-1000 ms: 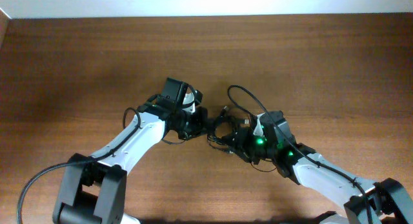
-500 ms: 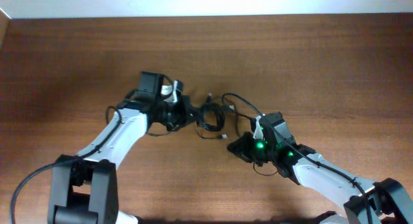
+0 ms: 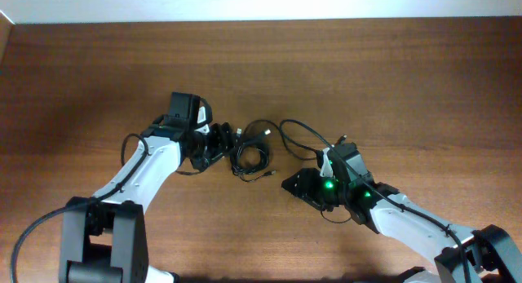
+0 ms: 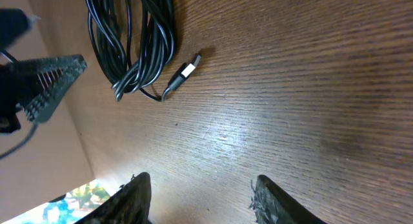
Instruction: Untangle cables
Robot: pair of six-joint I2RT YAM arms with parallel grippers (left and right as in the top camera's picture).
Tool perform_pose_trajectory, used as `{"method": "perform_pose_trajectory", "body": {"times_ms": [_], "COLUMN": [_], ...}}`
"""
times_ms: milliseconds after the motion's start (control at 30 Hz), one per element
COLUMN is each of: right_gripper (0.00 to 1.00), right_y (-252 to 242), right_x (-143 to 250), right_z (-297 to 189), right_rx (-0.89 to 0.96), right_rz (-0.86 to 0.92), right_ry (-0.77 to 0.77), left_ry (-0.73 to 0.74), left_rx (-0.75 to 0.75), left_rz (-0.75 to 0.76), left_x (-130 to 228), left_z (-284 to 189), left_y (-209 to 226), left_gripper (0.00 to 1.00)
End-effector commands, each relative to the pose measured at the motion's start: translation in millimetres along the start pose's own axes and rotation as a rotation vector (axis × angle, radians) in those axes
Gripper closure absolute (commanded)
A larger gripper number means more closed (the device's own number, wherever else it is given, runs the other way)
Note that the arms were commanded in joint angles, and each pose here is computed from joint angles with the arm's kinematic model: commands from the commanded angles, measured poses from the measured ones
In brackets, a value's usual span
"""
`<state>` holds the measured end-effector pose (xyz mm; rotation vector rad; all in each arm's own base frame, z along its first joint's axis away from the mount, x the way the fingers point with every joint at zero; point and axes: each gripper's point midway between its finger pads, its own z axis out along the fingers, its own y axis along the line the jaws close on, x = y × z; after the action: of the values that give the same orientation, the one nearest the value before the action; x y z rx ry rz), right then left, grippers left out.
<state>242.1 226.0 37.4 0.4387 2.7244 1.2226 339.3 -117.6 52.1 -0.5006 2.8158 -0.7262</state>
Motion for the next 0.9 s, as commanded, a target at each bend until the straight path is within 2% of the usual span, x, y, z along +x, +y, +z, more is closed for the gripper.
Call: {"method": "perform_pose_trajectory", "body": {"times_ms": [0, 33, 67, 167, 200, 233, 267, 300, 433, 533, 567, 633, 800, 867], "right_gripper": [0.47, 0.47, 0.46, 0.43, 0.42, 0.41, 0.41, 0.40, 0.36, 0.35, 0.35, 0.35, 0.34, 0.34], "right_y": [-3.3, -3.3, -3.3, -3.9, -4.4, -4.7, -4.7, -4.7, -4.8, -4.8, -4.8, -4.8, -4.8, -4.8], "right_x": [-1.8, -1.8, -1.8, -2.6, -3.5, -3.9, -3.9, -4.0, -4.0, -4.0, -3.8, -3.8, -3.8, -3.9], "right_z": [1.4, 1.4, 1.4, 1.3, 1.3, 1.3, 1.3, 1.3, 1.3, 1.3, 1.3, 1.3, 1.3, 1.3], "right_rx": [0.017, 0.017, 0.017, 0.021, 0.024, 0.025, 0.025, 0.026, 0.026, 0.026, 0.026, 0.026, 0.026, 0.026], "right_rz": [-0.011, -0.011, -0.011, -0.011, -0.011, -0.011, -0.011, -0.011, -0.011, -0.011, -0.011, -0.011, -0.011, -0.011], "right_ry": [-0.014, -0.014, -0.014, -0.019, -0.024, -0.027, -0.027, -0.027, -0.027, -0.027, -0.026, -0.026, -0.026, -0.026], "left_ry": [-0.122, -0.131, -0.139, -0.135, -0.127, -0.121, -0.122, -0.129, -0.204, -0.182, -0.162, -0.136, -0.117, -0.096], "left_rx": [-0.127, -0.121, -0.116, -0.105, -0.102, -0.098, -0.093, -0.093, -0.228, -0.239, -0.243, -0.263, -0.310, -0.319], "left_rz": [0.275, 0.279, 0.283, 0.321, 0.382, 0.465, 0.553, 0.608, 0.691, 0.713, 0.718, 0.716, 0.645, 0.630], "left_x": [-26.0, -28.2, -29.9, -26.6, -23.3, -19.6, -16.6, -15.9, -25.7, -18.9, -14.7, -12.2, -13.5, -10.8], "left_z": [-11.1, -11.2, -11.2, -8.6, -6.6, -4.1, -1.5, 0.1, 3.5, 14.2, 20.8, 31.1, 51.1, 59.0], "left_y": [11.8, 10.1, 8.3, 1.1, -3.7, -10.2, -18.2, -23.3, -23.5, -25.2, -23.8, -16.8, 0.0, 6.2], "left_gripper": [0.44, 0.55, 0.60, 0.63, 0.62, 0.54, 0.38, 0.36, 0.39, 0.40, 0.44, 0.50, 0.53, 0.57]}}
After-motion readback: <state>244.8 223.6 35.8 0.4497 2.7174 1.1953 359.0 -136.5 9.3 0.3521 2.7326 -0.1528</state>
